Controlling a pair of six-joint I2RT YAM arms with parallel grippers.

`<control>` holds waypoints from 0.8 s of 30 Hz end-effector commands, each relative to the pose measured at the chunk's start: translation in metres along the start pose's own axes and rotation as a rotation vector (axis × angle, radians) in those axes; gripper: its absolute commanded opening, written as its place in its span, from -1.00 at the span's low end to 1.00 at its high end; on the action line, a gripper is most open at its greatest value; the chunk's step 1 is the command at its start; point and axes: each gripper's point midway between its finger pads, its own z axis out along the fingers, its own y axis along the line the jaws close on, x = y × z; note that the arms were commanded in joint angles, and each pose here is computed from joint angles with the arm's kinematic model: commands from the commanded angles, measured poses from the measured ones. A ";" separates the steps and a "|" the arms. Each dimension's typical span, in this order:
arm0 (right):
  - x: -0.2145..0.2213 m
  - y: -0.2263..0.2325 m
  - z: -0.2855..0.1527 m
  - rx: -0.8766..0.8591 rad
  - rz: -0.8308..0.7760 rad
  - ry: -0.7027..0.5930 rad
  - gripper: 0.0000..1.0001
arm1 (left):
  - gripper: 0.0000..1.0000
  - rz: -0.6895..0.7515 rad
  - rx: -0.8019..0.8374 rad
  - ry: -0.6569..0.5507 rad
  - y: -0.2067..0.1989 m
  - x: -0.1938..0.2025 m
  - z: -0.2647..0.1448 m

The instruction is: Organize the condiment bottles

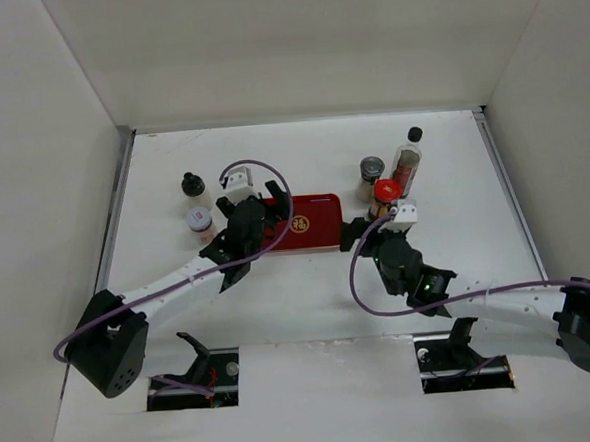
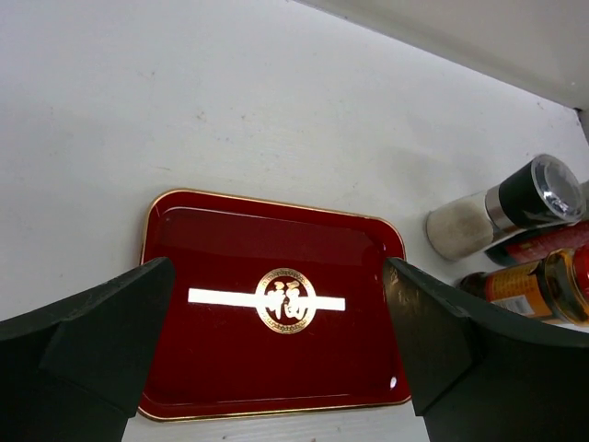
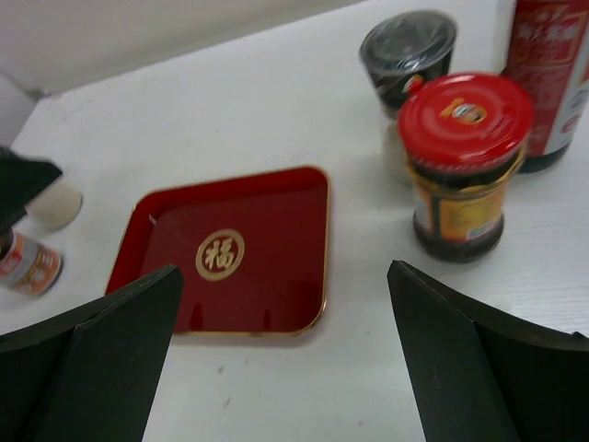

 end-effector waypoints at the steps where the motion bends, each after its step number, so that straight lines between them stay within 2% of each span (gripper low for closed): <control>1: 0.011 0.022 -0.002 -0.059 -0.004 0.032 1.00 | 1.00 -0.004 -0.044 -0.077 0.003 -0.040 -0.003; 5: 0.025 0.039 -0.008 -0.129 -0.052 0.075 1.00 | 1.00 0.031 -0.141 -0.121 0.025 -0.065 -0.011; 13: 0.038 0.065 -0.022 -0.280 -0.024 0.127 1.00 | 1.00 0.084 -0.369 -0.229 0.089 -0.115 -0.049; 14: 0.039 0.068 -0.025 -0.305 -0.017 0.135 0.77 | 0.98 0.088 -0.385 -0.221 0.096 -0.116 -0.049; 15: 0.039 0.072 -0.026 -0.324 -0.011 0.141 0.08 | 0.73 0.088 -0.394 -0.212 0.102 -0.118 -0.049; 16: 0.042 0.072 -0.027 -0.330 -0.015 0.150 -0.43 | 0.34 0.084 -0.406 -0.207 0.109 -0.119 -0.048; 17: 0.043 0.072 -0.026 -0.328 -0.022 0.157 -0.68 | 0.14 0.083 -0.422 -0.196 0.116 -0.119 -0.046; 18: 0.046 0.072 -0.025 -0.325 -0.031 0.165 -0.76 | 0.12 0.082 -0.444 -0.186 0.125 -0.119 -0.043; 21: 0.056 0.074 -0.023 -0.326 -0.047 0.185 -0.69 | 0.28 0.082 -0.506 -0.141 0.147 -0.117 -0.027; 24: 0.059 0.075 -0.021 -0.325 -0.049 0.187 -0.38 | 0.42 0.094 -0.521 -0.093 0.155 -0.113 -0.004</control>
